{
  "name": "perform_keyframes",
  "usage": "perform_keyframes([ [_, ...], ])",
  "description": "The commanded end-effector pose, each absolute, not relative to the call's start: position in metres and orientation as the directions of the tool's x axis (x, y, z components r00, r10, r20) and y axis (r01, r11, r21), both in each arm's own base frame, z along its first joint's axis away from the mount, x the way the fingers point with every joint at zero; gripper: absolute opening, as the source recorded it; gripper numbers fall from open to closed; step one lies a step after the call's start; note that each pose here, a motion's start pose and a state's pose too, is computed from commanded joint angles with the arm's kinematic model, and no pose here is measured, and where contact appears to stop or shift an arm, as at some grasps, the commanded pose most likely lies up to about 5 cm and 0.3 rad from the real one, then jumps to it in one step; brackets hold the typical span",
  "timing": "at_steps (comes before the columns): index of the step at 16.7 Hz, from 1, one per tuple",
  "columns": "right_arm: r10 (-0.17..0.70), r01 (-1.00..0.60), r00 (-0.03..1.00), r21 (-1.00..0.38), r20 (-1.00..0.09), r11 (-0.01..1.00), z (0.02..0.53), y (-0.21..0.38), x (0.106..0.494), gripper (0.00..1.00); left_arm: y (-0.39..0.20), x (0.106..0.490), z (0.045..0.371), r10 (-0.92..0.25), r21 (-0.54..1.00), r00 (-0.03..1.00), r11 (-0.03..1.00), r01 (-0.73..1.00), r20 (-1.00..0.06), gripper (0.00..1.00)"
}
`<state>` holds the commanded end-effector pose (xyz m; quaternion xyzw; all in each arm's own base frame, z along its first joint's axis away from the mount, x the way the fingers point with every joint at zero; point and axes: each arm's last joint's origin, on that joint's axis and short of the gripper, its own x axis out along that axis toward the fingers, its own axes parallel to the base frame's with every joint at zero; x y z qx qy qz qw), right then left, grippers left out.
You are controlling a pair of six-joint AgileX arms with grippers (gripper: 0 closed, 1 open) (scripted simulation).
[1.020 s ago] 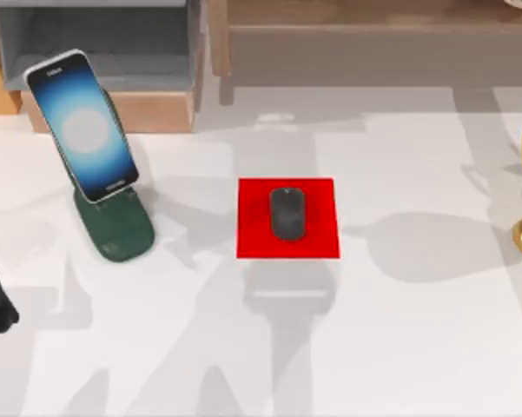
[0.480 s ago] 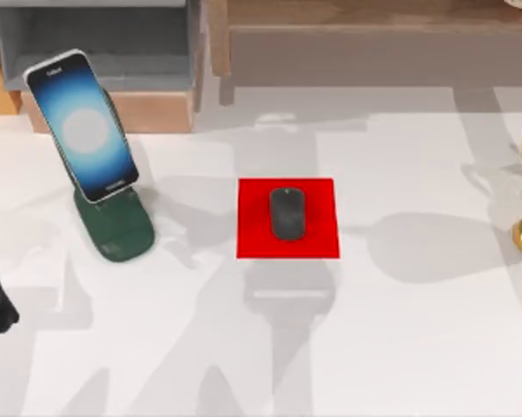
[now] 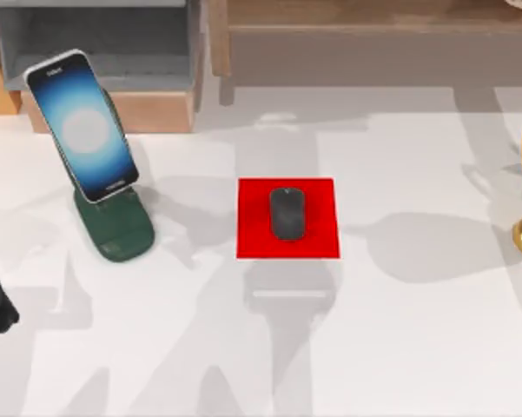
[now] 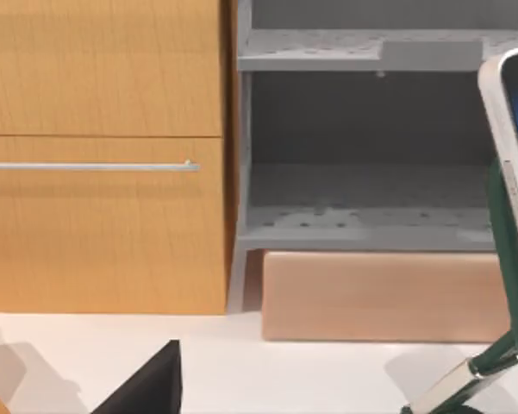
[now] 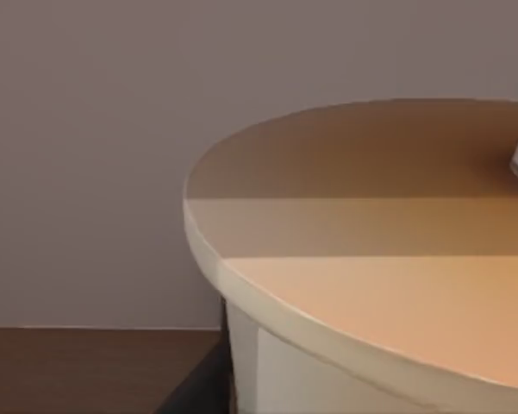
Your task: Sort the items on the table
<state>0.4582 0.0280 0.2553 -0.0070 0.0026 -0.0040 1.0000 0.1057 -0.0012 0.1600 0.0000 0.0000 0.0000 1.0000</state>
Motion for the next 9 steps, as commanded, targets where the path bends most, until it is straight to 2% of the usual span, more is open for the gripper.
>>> perform_keyframes([
  [3, -0.008, 0.008, 1.0, -0.014, -0.005, 1.0, 0.2553, 0.028, 0.4582, 0.98, -0.0012, 0.1057, 0.16, 0.0, 0.0, 1.0, 1.0, 0.0, 0.0, 1.0],
  [9, -0.008, 0.008, 1.0, -0.014, -0.005, 1.0, 0.2553, 0.028, 0.4582, 1.0, -0.0012, 0.1057, 0.16, 0.0, 0.0, 1.0, 1.0, 0.0, 0.0, 1.0],
])
